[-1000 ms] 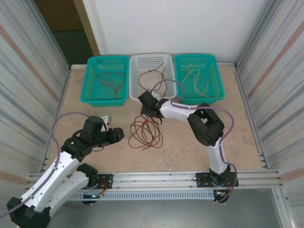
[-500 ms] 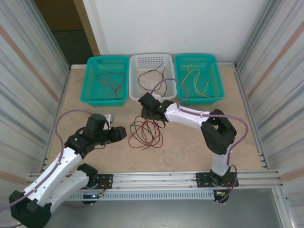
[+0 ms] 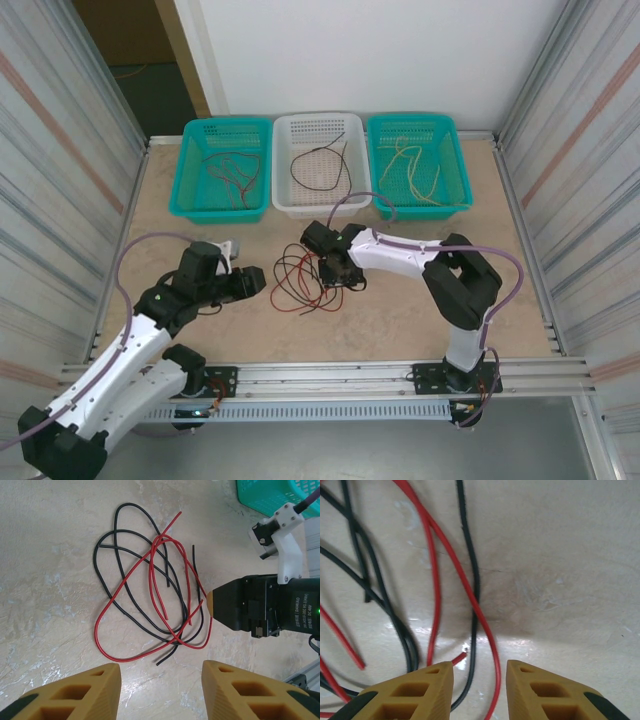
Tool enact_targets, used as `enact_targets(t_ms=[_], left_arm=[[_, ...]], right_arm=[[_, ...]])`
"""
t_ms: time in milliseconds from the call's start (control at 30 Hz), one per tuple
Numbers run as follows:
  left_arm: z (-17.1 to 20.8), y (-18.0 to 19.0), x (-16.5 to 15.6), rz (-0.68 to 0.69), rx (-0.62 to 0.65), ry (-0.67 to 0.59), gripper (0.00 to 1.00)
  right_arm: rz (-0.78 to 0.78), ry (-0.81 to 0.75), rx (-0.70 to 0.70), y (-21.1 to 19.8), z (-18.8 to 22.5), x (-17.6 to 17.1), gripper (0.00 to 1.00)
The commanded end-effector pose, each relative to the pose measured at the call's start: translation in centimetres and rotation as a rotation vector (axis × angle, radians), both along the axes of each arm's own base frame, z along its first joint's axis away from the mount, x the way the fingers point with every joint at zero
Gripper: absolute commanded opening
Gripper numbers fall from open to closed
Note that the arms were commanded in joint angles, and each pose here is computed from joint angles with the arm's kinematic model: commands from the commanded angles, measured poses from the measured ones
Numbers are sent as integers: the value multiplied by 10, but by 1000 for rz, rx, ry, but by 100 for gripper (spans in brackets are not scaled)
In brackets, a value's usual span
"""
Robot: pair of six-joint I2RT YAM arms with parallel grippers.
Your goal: Untangle the cables
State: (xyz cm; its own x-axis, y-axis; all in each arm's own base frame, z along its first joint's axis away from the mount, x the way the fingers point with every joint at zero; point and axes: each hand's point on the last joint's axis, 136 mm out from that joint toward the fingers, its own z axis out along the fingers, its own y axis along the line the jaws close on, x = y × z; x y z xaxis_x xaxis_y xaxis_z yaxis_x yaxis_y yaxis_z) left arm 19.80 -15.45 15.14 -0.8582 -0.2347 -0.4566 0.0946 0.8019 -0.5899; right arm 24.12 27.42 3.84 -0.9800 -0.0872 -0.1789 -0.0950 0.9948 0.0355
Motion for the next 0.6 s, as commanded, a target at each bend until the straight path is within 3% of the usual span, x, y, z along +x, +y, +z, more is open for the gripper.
enact_targets(t_ms=[0, 200, 333, 433, 567], left_arm=[[2, 0, 0, 6, -15, -7, 47], [6, -3, 4, 2, -20, -10, 47], [11, -4, 6, -5, -14, -18, 47], [18, -7, 6, -19, -33, -28, 47], [35, -17, 10, -54, -85, -79, 48]], right_arm=[[21, 79, -27, -7, -14, -10, 30], [20, 131, -44, -16, -30, -14, 22], [29, 127, -19, -13, -28, -14, 8], [64, 25, -23, -11, -5, -10, 1], [164, -213, 23, 3, 60, -13, 0]])
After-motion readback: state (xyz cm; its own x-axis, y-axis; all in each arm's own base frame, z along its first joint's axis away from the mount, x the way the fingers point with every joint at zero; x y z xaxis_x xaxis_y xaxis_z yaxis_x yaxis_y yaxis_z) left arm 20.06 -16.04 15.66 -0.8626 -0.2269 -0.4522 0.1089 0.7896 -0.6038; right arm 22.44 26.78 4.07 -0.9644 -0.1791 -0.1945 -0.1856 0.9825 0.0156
